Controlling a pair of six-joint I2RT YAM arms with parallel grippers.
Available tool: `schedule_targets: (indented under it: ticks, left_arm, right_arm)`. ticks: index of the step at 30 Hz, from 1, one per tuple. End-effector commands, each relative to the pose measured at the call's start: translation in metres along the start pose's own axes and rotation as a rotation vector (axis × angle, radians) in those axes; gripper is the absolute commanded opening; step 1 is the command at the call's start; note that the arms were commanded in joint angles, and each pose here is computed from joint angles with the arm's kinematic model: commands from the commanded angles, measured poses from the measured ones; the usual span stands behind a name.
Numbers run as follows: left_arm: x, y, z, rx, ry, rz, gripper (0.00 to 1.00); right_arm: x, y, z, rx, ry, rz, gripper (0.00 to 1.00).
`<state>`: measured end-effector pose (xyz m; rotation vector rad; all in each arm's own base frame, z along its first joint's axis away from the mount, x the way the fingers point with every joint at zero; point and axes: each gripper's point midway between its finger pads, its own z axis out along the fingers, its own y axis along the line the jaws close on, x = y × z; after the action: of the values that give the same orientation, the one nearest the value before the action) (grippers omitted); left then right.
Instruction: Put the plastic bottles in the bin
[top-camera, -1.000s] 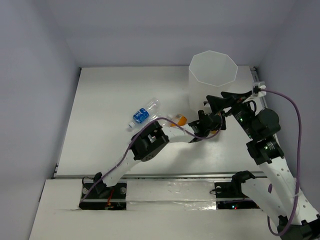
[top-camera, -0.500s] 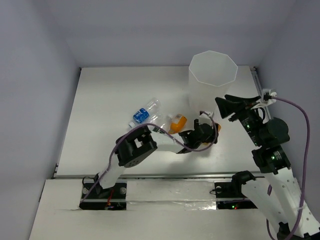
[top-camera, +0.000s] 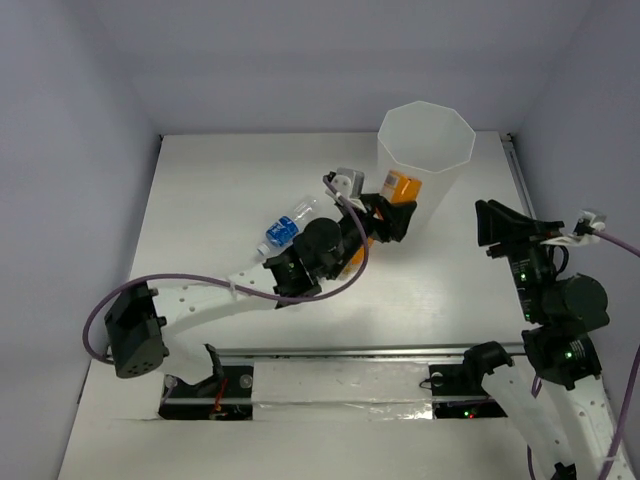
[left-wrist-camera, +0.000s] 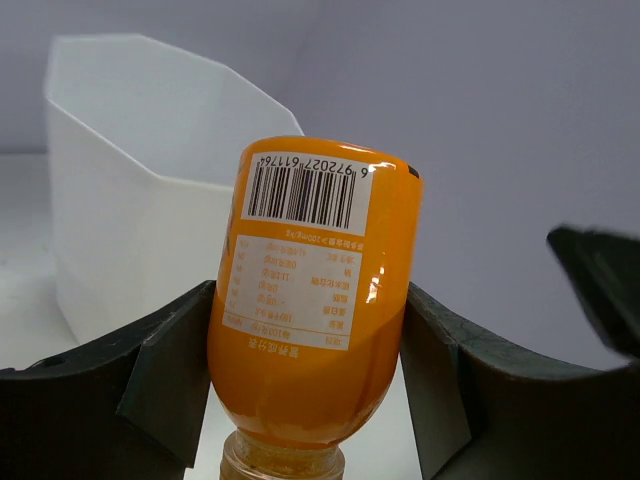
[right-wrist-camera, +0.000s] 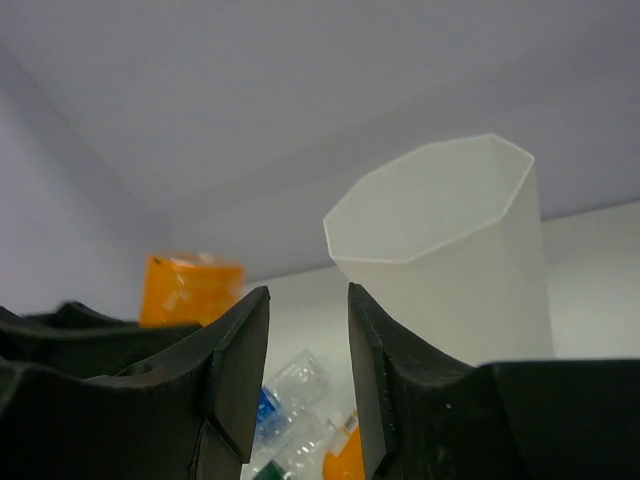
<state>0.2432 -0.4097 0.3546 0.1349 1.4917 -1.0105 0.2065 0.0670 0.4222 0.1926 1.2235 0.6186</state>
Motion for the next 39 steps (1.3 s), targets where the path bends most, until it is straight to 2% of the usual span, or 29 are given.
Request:
schedule_targets:
  ticks: [1, 5, 6, 8, 14, 19, 26, 27, 29, 30, 34, 39]
  left_arm:
    - [-0.038, 0.014, 0.010, -0.014, -0.086, 0.053, 0.43]
    - [-0.075, 0.018, 0.030, -0.003, -0.166, 0.092, 0.43]
    - [-0.083, 0.015, 0.041, 0.000, -0.176, 0.097, 0.43]
    - [-0.102, 0.016, 0.062, 0.019, -0.206, 0.123, 0.43]
    - [-0.128, 0.015, 0.111, 0.054, -0.252, 0.147, 0.43]
    - [-0.129, 0.019, 0.160, 0.064, -0.280, 0.165, 0.43]
    - [-0.101, 0.015, 0.208, 0.114, -0.265, 0.173, 0.46]
    - [-0.092, 0.018, 0.215, 0.112, -0.256, 0.175, 0.48]
    - [-0.085, 0.023, 0.219, 0.103, -0.247, 0.178, 0.59]
    - [-0.080, 0.033, 0.223, 0.085, -0.235, 0.186, 0.71]
    - [-0.073, 0.039, 0.221, 0.063, -0.216, 0.189, 0.93]
    - [-0.097, 0.027, 0.198, 0.089, -0.240, 0.192, 0.97]
  right_arm:
    - [0.038, -0.021, 0.005, 0.066, 0.093, -0.011, 0.43]
    - [0.092, -0.028, 0.011, 0.040, 0.227, 0.029, 0.45]
    - [0.121, -0.033, 0.011, 0.029, 0.303, 0.044, 0.46]
    - [0.153, -0.026, 0.014, -0.031, 0.363, 0.123, 0.48]
    - [0.204, -0.030, 0.011, -0.034, 0.459, 0.160, 0.50]
    - [0.227, -0.031, 0.010, -0.028, 0.507, 0.155, 0.57]
    - [0.250, -0.029, 0.006, -0.018, 0.546, 0.175, 0.66]
    - [0.254, -0.029, 0.006, -0.016, 0.556, 0.173, 0.68]
    - [0.256, -0.030, 0.008, -0.010, 0.561, 0.173, 0.69]
    - [0.262, -0.029, 0.008, -0.007, 0.579, 0.170, 0.72]
    - [0.277, -0.025, 0.010, 0.021, 0.615, 0.183, 0.81]
    - [0.307, -0.020, 0.013, 0.089, 0.643, 0.236, 0.94]
